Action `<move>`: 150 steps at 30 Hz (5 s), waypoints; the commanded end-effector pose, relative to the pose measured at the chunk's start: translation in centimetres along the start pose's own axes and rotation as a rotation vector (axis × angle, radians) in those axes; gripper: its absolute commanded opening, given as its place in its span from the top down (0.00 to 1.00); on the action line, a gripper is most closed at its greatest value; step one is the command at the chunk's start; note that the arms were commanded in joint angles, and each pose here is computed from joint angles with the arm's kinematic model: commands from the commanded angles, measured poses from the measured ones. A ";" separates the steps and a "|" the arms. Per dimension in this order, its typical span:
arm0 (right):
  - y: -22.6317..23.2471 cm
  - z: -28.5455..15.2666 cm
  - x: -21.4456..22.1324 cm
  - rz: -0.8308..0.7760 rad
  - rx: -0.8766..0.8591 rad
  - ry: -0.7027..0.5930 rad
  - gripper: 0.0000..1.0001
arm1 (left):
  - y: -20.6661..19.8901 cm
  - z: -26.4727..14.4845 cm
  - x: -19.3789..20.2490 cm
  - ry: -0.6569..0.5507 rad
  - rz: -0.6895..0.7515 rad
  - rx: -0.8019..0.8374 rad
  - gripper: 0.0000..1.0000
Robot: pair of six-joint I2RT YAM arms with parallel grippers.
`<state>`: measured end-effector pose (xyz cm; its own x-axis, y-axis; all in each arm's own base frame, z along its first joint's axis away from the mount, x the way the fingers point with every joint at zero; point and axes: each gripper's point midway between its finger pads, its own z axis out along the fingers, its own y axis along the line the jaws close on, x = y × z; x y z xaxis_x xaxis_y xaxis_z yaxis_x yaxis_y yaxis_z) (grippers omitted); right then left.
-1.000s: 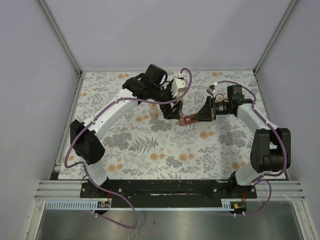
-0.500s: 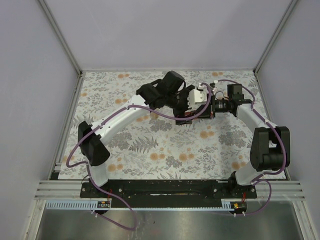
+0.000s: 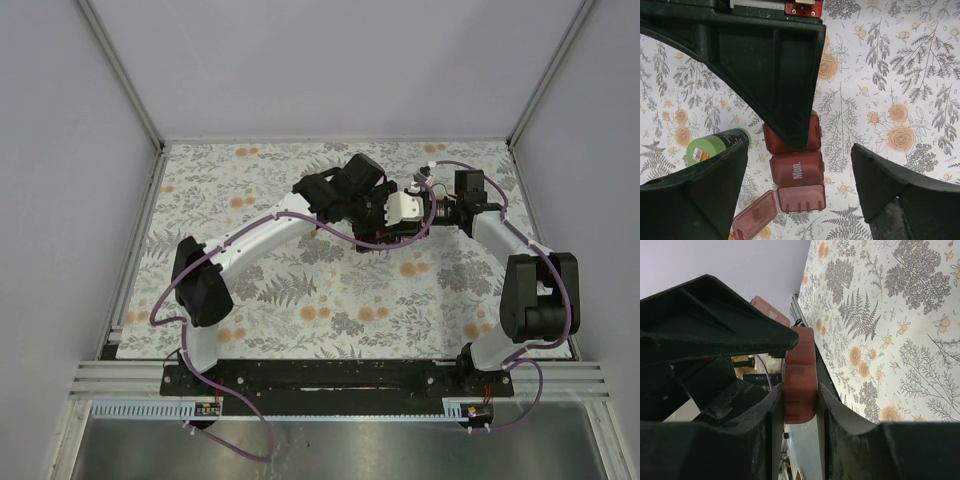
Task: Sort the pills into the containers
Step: Place the pill container at the center of the board.
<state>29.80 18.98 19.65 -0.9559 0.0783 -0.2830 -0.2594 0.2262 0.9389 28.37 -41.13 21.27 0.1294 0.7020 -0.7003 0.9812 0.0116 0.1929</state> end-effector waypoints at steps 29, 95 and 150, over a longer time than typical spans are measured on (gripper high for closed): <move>1.7 -0.4 0.0 -0.075 -0.016 -0.023 0.58 | 1.7 0.9 0.1 0.035 0.008 -0.044 1.00; -4.7 -10.2 -2.9 -0.143 0.515 -0.241 0.28 | -5.5 13.6 13.6 0.249 -0.186 0.207 0.77; -5.5 -14.5 -5.1 -0.269 0.775 -0.430 0.01 | 3.9 -2.7 1.6 -0.192 -0.339 -0.135 0.01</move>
<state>33.27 2.96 16.62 -0.7634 0.2048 -0.6126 -0.1313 0.8794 0.4577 29.15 -40.02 17.38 -0.0716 0.6473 -0.7588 0.9818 0.1798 0.0608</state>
